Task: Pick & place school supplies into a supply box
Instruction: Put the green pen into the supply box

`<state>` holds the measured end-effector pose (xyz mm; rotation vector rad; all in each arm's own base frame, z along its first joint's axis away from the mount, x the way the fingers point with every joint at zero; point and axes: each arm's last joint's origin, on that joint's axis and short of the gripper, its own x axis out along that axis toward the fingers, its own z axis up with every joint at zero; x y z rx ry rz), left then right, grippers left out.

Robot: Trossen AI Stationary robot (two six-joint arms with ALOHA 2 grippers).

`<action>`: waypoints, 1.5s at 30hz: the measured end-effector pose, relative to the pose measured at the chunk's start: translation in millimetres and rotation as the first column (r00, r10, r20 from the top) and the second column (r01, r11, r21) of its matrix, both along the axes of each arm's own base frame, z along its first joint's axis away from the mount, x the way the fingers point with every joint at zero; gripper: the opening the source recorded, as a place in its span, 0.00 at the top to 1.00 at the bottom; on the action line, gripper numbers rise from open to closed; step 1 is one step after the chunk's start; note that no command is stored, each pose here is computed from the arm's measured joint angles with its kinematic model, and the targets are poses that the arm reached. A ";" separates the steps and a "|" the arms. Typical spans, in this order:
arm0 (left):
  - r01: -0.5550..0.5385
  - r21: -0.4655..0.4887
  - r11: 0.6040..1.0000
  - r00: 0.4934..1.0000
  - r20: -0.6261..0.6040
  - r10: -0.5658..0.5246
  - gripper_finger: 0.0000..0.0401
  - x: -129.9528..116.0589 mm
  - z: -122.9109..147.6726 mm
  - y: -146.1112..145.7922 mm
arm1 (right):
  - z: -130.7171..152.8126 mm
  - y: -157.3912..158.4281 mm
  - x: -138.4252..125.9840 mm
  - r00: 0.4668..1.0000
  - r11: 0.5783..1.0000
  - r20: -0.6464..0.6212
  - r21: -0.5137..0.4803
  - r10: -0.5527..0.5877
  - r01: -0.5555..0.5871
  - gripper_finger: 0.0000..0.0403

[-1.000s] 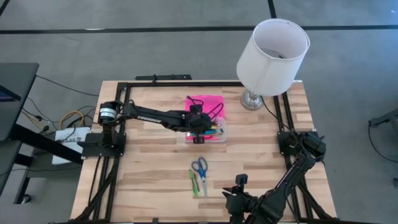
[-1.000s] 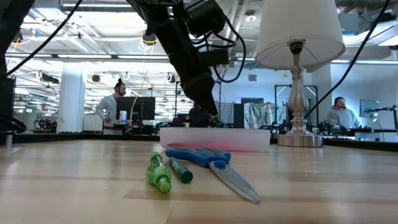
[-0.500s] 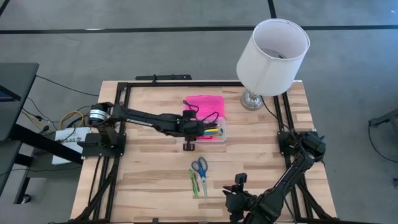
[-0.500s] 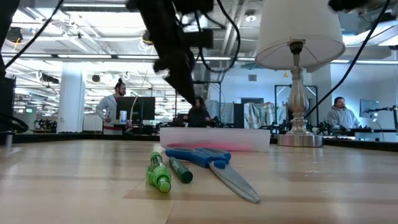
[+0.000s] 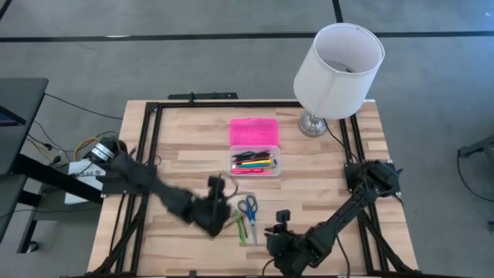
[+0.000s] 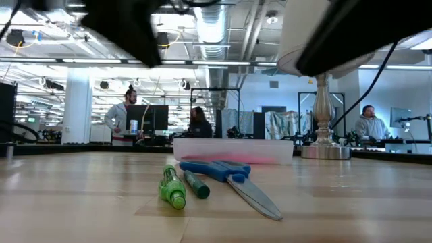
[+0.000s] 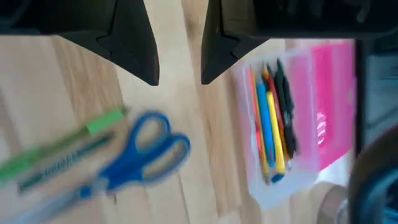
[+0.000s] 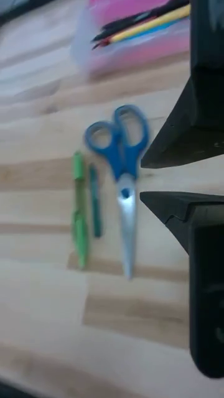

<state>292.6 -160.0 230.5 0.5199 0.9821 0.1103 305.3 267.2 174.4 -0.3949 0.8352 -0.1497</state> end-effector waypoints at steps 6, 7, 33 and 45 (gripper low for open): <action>-0.051 0.092 0.994 0.987 0.159 0.036 0.72 -63.7 -47.9 -41.2 | 6.0 -5.5 25.0 0.990 0.989 0.029 0.054 0.138 -0.139 0.84; -0.059 0.105 0.993 0.980 0.195 0.038 0.72 -74.7 -53.8 -45.3 | 7.5 -7.8 30.5 0.986 0.984 0.039 0.066 0.163 -0.166 0.84; -0.070 0.107 0.992 0.822 0.570 -0.004 0.72 -154.5 -57.2 -72.8 | 11.6 -78.3 87.0 0.988 0.844 0.042 0.526 -0.148 0.104 0.84; -0.082 0.107 0.991 0.821 0.570 0.006 0.72 -151.7 -57.4 -71.2 | -13.0 -73.1 89.5 0.975 0.867 0.050 0.468 -0.218 0.170 0.84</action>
